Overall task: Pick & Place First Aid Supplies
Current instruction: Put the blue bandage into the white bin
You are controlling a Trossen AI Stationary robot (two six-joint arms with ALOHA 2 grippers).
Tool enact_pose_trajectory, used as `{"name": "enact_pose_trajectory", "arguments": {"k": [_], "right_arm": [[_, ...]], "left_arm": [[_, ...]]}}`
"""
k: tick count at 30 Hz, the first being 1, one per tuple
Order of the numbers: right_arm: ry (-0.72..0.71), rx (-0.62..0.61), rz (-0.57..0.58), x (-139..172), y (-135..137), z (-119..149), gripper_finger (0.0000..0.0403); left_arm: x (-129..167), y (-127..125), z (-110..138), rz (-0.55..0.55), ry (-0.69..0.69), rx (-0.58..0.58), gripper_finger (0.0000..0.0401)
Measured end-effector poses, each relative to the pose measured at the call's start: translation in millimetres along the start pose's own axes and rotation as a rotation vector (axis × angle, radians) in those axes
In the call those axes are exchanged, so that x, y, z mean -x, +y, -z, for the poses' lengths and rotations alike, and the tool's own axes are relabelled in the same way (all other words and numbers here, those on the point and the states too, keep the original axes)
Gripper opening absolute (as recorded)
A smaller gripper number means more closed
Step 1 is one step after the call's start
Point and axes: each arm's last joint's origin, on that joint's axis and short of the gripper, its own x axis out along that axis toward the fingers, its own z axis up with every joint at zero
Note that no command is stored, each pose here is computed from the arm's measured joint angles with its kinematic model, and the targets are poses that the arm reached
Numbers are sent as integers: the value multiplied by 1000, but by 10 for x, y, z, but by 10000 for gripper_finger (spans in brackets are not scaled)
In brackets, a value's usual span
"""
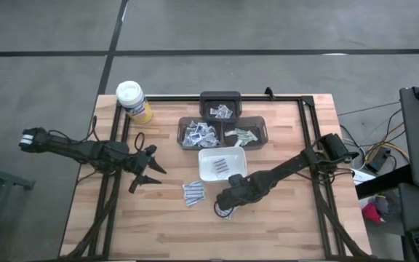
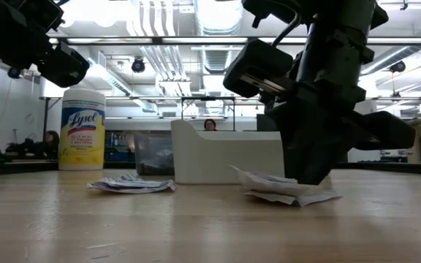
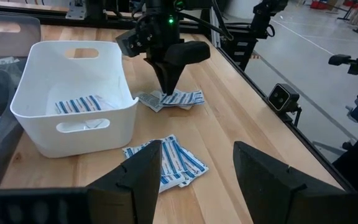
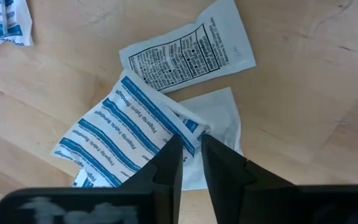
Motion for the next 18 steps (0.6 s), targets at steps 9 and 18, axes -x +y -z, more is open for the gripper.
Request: {"name": "enact_pose_trajectory", "arguments": {"k": [9,18], "right_arm": [[14,18,24,0,-23,5,48],[32,58,51,18,-30,28,10]], "left_arm": [[0,0,0,-1,0,-14,197],[0,0,0,0,0,-13,197]]}}
